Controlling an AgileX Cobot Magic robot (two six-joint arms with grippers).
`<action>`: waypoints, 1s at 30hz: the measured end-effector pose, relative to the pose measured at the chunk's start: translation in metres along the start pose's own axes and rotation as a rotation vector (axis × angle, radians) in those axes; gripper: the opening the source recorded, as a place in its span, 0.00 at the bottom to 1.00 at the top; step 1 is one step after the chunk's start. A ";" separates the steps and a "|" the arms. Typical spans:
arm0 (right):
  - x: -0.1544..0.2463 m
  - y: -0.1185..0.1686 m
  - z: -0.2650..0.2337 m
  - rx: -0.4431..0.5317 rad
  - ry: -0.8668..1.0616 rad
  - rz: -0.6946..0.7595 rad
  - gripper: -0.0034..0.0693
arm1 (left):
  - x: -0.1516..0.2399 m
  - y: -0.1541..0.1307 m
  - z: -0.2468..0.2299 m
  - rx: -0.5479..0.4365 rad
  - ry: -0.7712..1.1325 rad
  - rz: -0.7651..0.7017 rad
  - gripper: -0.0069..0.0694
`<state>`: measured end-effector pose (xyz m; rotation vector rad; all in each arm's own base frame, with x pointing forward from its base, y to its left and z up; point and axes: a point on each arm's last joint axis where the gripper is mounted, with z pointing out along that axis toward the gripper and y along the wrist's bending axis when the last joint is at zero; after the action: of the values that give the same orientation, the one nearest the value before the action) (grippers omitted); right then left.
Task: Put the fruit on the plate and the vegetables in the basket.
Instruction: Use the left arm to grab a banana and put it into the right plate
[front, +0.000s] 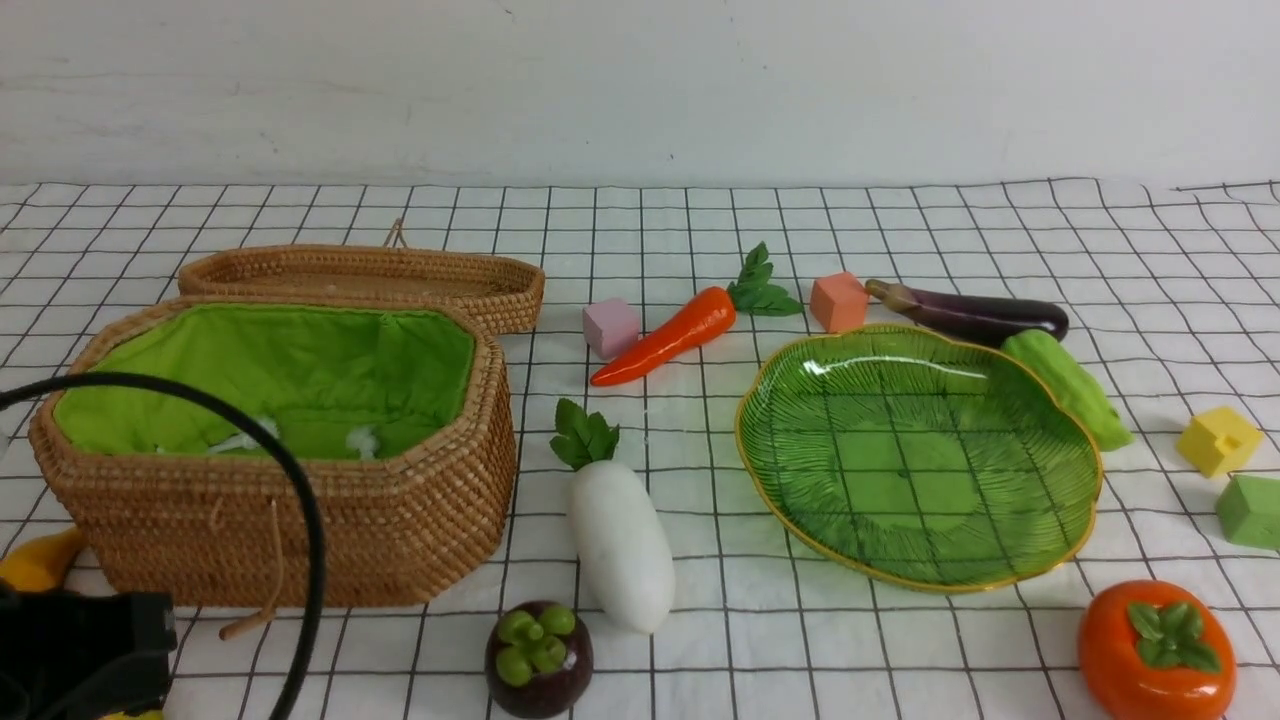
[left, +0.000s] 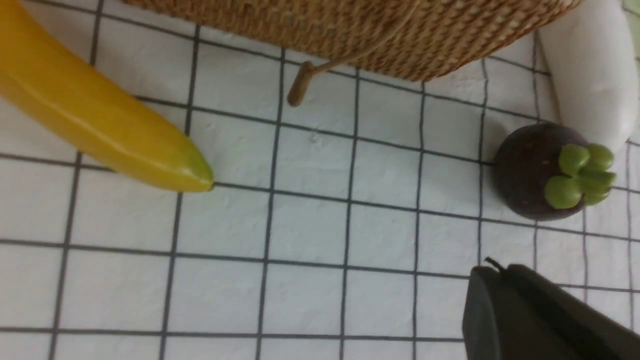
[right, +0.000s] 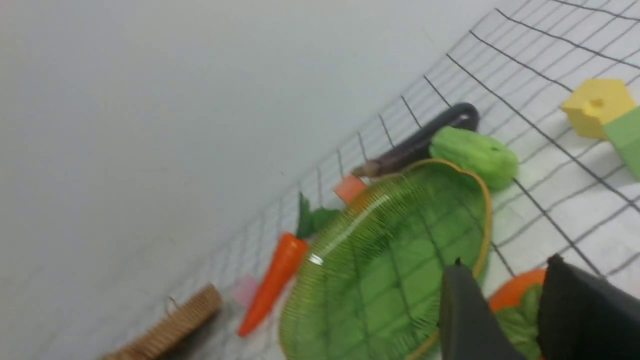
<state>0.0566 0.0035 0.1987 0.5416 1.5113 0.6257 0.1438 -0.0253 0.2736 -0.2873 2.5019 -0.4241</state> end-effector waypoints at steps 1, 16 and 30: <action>-0.001 0.001 0.000 -0.010 -0.012 0.031 0.38 | 0.000 0.001 0.000 -0.007 0.001 -0.003 0.07; -0.112 0.150 -0.006 -0.293 0.642 -0.575 0.08 | -0.042 0.019 0.008 -0.274 -0.026 -0.094 0.07; -0.123 0.189 0.008 -0.477 0.726 -0.791 0.09 | -0.025 0.085 0.028 -0.368 -0.037 -0.419 0.08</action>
<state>0.0611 0.0597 0.4177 -0.7123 1.9695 0.5335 0.1709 0.0540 0.2343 -0.9642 2.4666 -0.1105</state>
